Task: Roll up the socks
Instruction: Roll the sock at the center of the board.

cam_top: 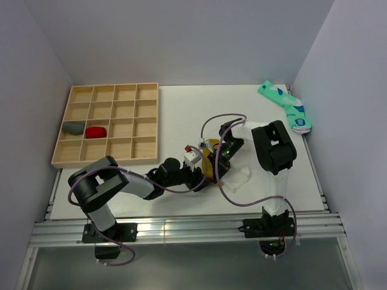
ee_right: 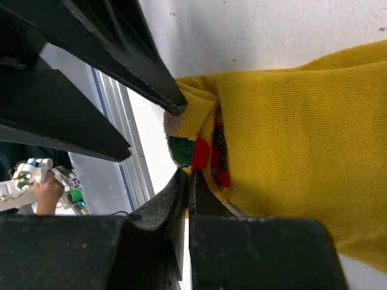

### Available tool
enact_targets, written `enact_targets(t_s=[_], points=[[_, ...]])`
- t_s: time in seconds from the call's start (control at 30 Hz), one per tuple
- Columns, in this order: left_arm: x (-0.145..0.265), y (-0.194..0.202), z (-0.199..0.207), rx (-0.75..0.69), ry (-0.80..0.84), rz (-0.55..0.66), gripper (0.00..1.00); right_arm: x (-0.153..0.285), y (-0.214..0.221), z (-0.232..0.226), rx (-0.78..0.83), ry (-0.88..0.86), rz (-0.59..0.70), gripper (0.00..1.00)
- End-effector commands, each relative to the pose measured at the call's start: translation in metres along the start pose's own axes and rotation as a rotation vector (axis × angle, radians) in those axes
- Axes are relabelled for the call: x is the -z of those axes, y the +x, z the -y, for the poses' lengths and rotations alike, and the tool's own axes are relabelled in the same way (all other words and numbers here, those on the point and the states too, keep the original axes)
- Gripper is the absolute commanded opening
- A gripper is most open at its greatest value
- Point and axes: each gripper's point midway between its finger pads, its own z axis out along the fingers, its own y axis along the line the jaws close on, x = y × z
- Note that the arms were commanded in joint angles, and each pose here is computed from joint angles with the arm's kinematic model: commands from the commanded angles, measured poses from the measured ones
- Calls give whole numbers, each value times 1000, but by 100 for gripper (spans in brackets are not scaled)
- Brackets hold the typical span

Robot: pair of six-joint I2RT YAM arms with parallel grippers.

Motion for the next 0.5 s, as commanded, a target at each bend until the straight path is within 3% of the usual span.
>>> enact_targets(t_s=[0.0, 0.47], points=[[-9, -18, 14, -32, 95, 60, 55, 4, -6, 0, -20, -14, 10, 0], [-19, -6, 4, -24, 111, 20, 55, 7, -6, 7, -90, -56, 18, 0]])
